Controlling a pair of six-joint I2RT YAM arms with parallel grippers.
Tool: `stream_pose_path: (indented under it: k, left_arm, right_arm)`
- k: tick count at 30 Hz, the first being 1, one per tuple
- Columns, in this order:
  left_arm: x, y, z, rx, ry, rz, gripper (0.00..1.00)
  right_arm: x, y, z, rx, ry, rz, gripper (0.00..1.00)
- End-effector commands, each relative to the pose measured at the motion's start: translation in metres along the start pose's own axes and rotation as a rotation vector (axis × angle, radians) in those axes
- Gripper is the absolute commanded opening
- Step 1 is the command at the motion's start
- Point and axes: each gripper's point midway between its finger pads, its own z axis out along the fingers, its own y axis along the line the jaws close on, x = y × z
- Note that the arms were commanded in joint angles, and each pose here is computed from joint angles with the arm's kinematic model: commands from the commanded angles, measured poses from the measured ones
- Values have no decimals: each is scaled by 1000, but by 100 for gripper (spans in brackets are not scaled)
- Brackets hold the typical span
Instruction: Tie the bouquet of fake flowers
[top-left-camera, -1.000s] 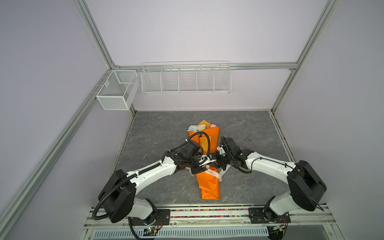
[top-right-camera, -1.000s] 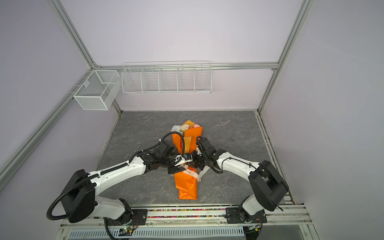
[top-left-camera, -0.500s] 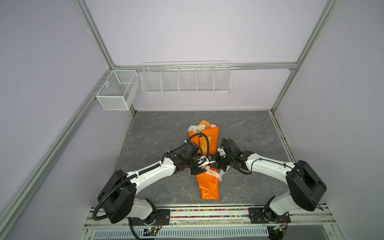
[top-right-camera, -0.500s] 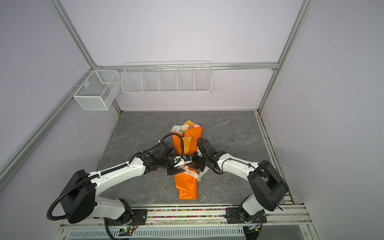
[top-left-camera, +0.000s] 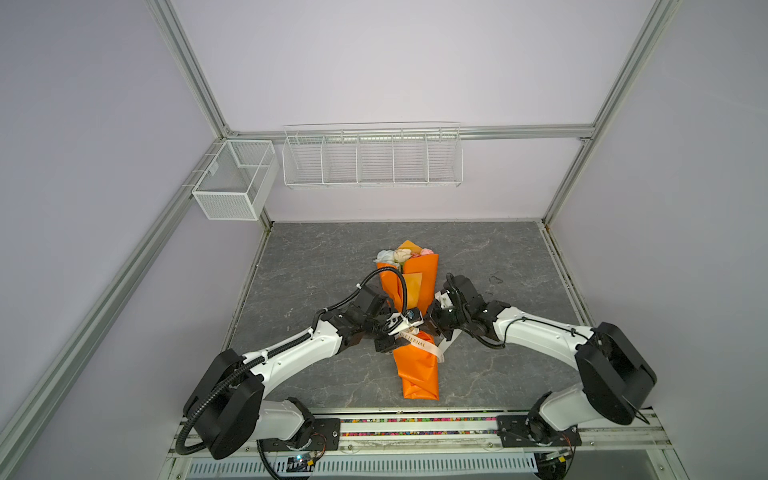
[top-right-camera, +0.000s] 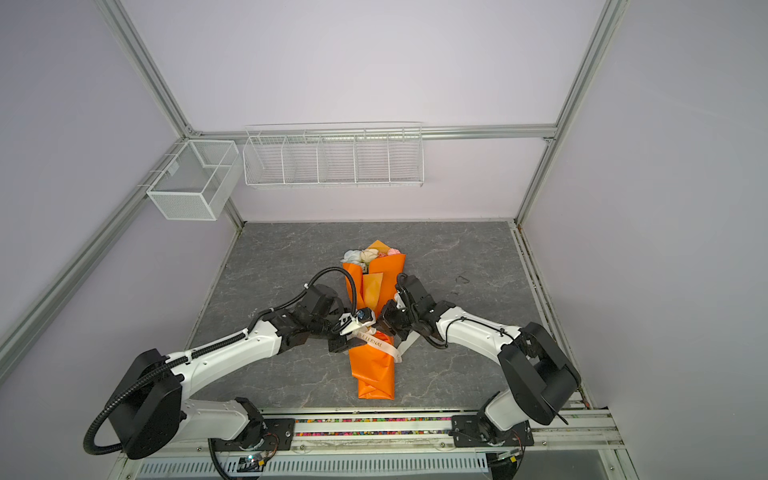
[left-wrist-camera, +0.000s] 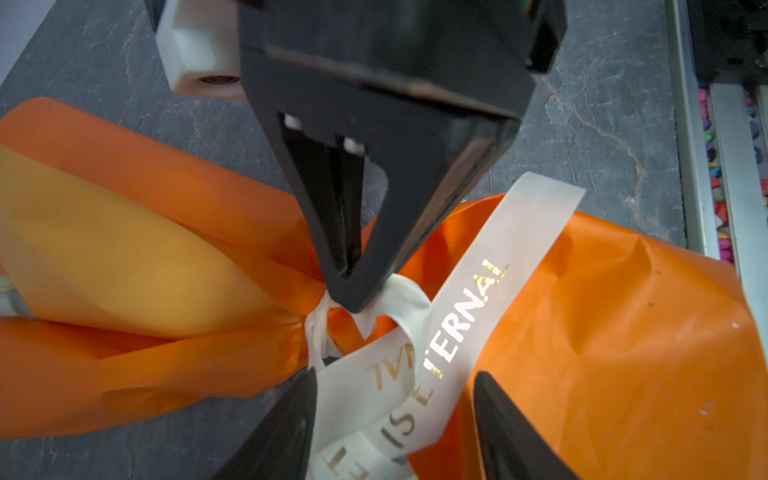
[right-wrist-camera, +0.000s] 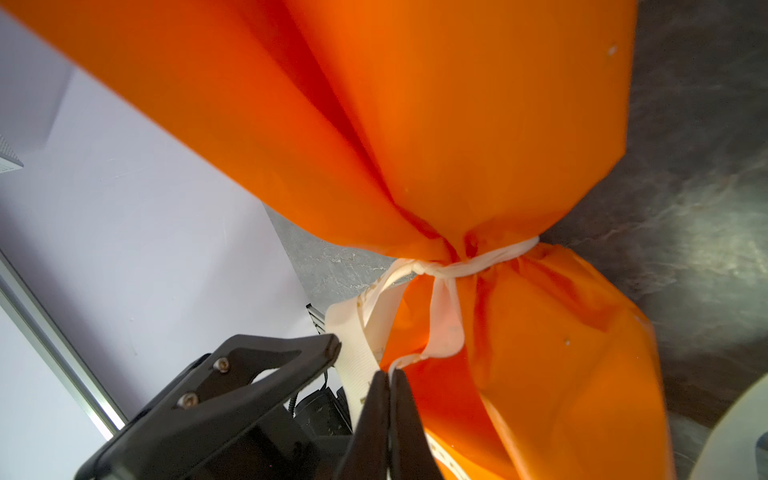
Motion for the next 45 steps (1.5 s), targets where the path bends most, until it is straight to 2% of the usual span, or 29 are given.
stream_pose_path:
  k: [1, 7, 14, 17, 22, 26, 31, 34, 38, 43, 45]
  left_arm:
    - [-5, 0, 5, 33, -6, 24, 60]
    - [2, -1, 11, 57, 32, 41, 55]
    - [-16, 9, 3, -15, -52, 35, 32]
    - [-20, 11, 0, -32, -76, 24, 27]
    - [-11, 14, 0, -66, -51, 5, 17]
    - [-6, 15, 2, -75, -28, 1, 14]
    - [-10, 23, -2, -131, -42, 3, 15]
    - [-12, 23, -4, -139, -55, 9, 28]
    - [-10, 12, 1, -69, -40, 34, 35]
    - [-7, 5, 9, -9, -12, 25, 36]
    - [-6, 6, 10, -11, -6, 30, 33]
  right_arm:
    - [3, 0, -5, -20, 1, 27, 7]
    - [3, -1, -6, -21, 1, 31, 7]
    - [4, -3, -5, -15, 5, 31, 7]
    - [4, -5, -6, -13, 5, 31, 7]
    - [6, -3, -8, -20, 5, 27, 7]
    - [7, 1, -10, -31, 11, 21, 7]
    - [7, 6, -10, -45, 14, 23, 7]
    - [7, 8, -9, -54, 18, 28, 7]
    - [7, 9, -8, -58, 20, 31, 7]
    - [6, 8, -8, -57, 19, 33, 7]
    - [7, 8, -8, -56, 20, 34, 7]
